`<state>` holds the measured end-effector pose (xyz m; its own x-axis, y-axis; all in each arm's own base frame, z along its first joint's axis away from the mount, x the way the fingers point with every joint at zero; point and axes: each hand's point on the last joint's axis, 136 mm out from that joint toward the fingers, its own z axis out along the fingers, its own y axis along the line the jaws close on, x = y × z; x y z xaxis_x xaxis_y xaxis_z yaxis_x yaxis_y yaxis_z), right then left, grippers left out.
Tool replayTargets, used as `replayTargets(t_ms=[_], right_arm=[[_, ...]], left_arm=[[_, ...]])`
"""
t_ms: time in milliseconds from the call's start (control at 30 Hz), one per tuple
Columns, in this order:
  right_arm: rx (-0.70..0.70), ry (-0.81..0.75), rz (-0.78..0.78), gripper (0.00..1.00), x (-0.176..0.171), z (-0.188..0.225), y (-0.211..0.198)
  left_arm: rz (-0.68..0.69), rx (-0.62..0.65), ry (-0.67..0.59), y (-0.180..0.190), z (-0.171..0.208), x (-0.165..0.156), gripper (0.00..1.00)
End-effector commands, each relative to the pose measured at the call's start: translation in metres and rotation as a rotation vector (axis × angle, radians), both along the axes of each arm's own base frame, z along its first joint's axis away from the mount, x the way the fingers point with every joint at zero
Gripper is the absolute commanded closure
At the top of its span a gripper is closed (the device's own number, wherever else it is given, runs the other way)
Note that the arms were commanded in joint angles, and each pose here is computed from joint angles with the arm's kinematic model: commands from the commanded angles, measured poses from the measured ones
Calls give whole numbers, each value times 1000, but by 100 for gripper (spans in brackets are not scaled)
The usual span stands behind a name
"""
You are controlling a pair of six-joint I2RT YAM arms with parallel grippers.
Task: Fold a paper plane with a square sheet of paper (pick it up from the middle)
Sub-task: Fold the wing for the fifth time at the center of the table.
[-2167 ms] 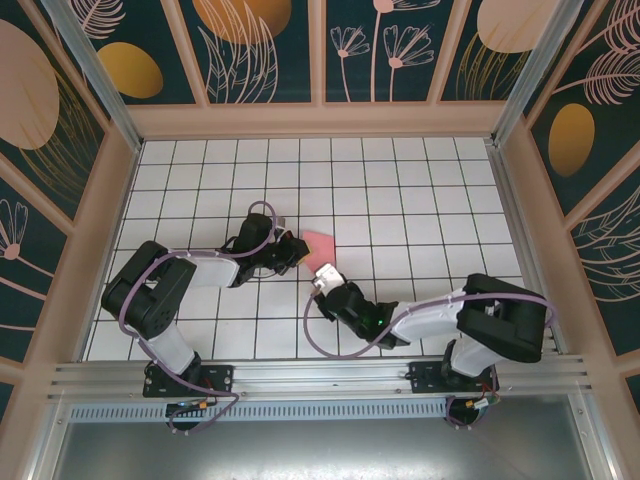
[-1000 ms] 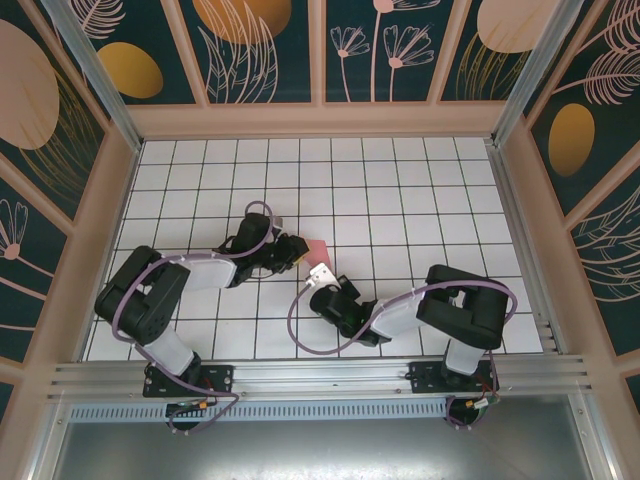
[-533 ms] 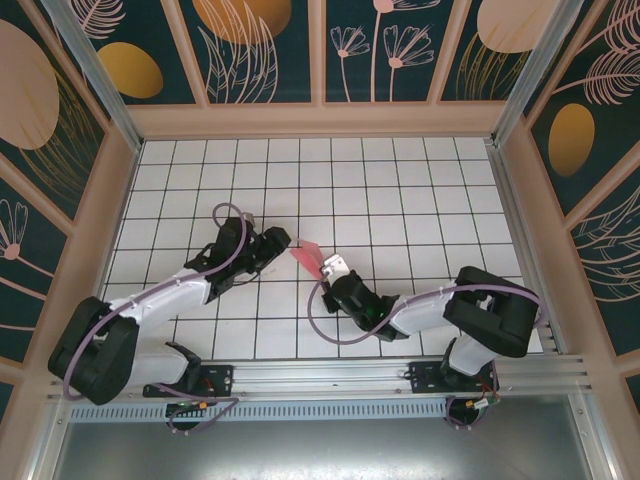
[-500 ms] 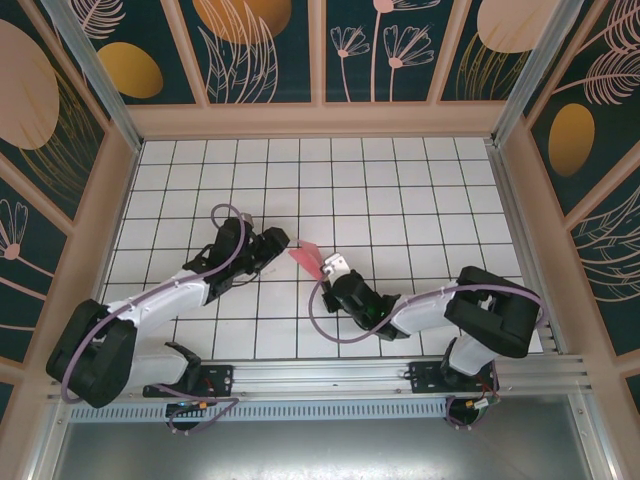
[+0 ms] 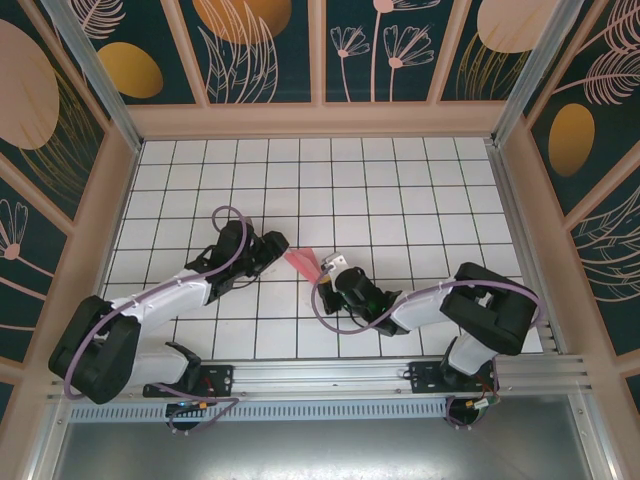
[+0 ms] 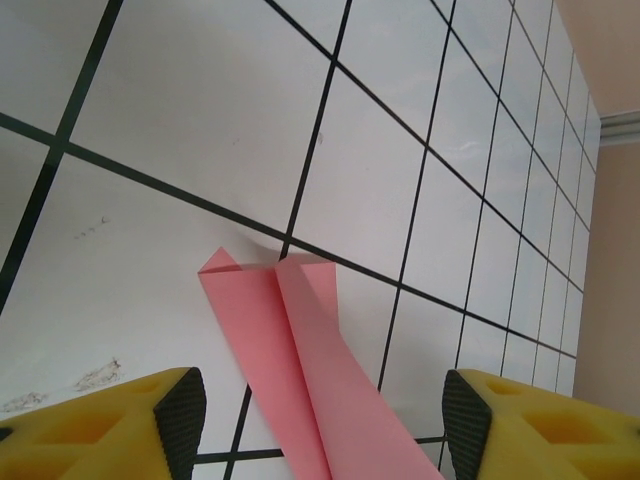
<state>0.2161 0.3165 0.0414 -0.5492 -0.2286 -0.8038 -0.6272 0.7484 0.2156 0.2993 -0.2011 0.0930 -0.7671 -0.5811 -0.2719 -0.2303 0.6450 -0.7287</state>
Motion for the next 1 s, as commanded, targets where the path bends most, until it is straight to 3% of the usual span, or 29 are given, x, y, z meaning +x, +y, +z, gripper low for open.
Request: replayTargets(t_ms=[0,567,967], right_arm=[[39,60,-1,97,0,0,10],[206,308,-10,93,-5,-7,15],[175,330,-16,92,-5,-16,13]], left_arm=[[-26,12,10,-1,-6,-2,34],[-53,2,30,-5,-11,-5,34],[-139,-67,38,-26,-9,-6,33]])
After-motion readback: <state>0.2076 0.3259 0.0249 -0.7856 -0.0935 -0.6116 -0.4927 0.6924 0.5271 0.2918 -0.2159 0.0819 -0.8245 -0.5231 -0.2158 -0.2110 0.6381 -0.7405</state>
